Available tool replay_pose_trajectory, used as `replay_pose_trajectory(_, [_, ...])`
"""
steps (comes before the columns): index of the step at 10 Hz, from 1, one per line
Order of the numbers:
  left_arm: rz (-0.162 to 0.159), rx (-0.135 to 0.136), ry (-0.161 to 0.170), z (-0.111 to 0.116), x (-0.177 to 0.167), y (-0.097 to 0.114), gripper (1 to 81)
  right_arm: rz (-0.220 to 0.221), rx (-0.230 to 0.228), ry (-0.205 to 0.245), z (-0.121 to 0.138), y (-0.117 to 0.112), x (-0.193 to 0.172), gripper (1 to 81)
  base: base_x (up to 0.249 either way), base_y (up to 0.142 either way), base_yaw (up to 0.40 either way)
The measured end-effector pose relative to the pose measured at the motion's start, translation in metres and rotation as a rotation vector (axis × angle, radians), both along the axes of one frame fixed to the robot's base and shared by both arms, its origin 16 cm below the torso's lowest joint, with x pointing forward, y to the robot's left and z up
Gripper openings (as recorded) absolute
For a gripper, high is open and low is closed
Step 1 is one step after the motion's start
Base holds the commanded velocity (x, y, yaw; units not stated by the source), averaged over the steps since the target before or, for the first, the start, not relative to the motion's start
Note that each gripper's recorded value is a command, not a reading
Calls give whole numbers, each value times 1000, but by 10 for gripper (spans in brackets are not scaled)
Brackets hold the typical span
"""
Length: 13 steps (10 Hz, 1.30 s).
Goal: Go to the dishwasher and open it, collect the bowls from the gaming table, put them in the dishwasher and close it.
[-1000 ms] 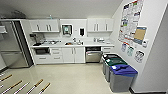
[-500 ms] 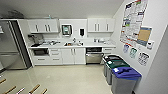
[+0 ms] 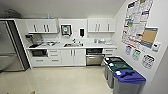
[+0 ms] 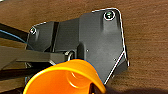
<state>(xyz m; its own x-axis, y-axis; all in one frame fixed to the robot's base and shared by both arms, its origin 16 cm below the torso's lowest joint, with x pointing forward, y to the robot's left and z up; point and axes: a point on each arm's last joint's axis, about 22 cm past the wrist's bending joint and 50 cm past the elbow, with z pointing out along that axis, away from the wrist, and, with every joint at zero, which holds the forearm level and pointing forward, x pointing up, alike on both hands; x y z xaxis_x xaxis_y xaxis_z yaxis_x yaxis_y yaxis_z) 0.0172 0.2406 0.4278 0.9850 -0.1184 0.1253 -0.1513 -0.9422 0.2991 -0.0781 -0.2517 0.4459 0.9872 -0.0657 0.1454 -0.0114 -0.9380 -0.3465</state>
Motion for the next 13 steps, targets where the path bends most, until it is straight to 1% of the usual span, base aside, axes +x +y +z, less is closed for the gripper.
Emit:
replay_pose_trajectory(2, [-1,3,5,0,-3,2,10,0,3,-1,0,2,0,10,190,-81,0])
replay_pose_trajectory(3, [-1,9,5,-1,-3,5,10,-1,3,-2,0,3,1,10,190,-84,0])
replay_pose_trajectory(4, [0,2,-1,0,0,0,10,0,-3,0,0,-3,-1,10,191,-84,0])
replay_pose_trajectory(5, [0,1,0,0,0,0,10,1,-10,0,-1,-6,-1,10,190,-84,0])
replay_pose_trajectory(6, [0,7,0,0,0,4,10,0,-5,-1,-1,-2,0,10,191,-86,0])
replay_pose_trajectory(13, [-1,4,0,0,0,1,10,0,-4,0,-1,-2,0,10,191,-89,0])
